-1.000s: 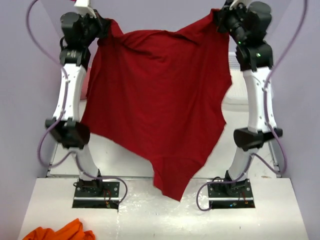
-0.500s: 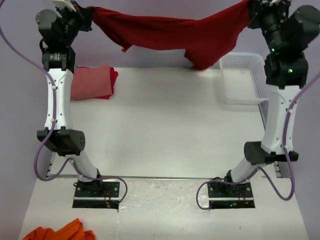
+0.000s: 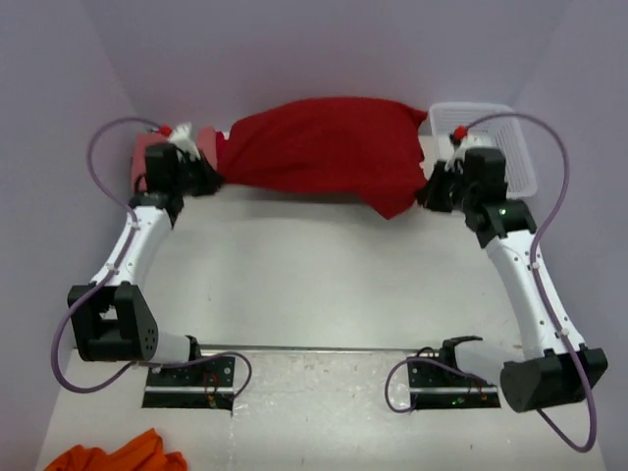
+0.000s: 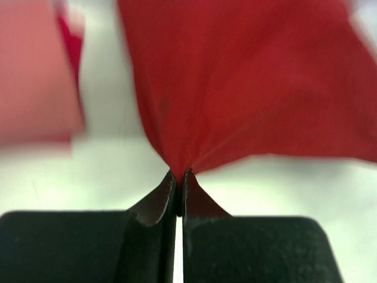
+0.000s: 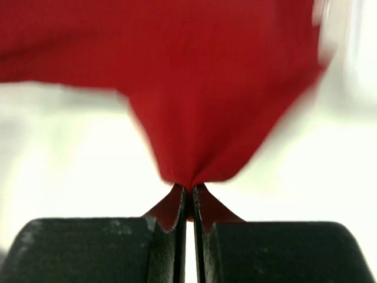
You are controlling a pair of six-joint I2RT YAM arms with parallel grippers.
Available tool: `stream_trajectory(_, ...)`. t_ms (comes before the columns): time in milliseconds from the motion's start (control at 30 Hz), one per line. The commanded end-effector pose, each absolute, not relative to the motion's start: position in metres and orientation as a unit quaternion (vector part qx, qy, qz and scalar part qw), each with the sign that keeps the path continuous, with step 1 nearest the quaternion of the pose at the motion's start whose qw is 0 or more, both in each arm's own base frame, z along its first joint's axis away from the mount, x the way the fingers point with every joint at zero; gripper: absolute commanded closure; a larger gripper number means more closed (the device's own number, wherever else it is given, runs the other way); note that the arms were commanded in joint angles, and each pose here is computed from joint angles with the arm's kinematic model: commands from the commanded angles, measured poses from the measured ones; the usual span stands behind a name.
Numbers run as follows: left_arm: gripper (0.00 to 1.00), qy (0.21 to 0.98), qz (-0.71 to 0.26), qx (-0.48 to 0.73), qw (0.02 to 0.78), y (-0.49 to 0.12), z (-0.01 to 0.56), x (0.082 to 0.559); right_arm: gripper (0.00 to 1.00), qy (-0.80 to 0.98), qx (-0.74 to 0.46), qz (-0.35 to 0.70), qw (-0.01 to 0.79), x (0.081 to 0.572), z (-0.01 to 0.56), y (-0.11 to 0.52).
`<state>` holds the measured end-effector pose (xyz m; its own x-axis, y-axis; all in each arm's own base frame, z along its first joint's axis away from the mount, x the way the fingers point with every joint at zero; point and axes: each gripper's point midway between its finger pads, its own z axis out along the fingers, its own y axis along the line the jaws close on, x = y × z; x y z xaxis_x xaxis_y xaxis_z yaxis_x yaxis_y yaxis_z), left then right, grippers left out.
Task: Fold and stack the t-shirts
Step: Flatten out the tshirt
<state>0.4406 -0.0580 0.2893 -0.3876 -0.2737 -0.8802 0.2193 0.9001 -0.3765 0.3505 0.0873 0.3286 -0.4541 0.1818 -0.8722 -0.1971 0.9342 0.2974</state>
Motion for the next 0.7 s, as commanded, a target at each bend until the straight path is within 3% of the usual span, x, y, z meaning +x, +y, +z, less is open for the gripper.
stream_trajectory(0, 1.0, 0.871, -0.202, -0.049, 0.445, -0.08, 0.202, 0.372, 1.0, 0.859, 0.093, 0.197, 0.462, 0.282, 0.296, 0.089)
stream_trajectory(67, 1.0, 0.895, -0.194, -0.058, 0.398, -0.089, 0.162, 0.332, 1.0, 0.866, 0.113, 0.191, 0.449, 0.26, 0.277, 0.094)
stream_trajectory(267, 1.0, 0.897, -0.2, -0.113, 0.378, -0.087, 0.145, 0.253, 1.0, 0.887, 0.159, 0.155, 0.405, 0.212, 0.234, 0.071)
stream_trajectory(367, 1.0, 0.904, -0.195, -0.142, 0.354, -0.09, 0.16, 0.237, 1.0, 0.91, 0.166, 0.142, 0.352, 0.192, 0.203, 0.07)
stream_trajectory(667, 1.0, 0.915, -0.212, -0.179, 0.293, -0.098, 0.144, 0.223, 1.0, 0.919, 0.173, 0.121, 0.333, 0.182, 0.186, 0.063)
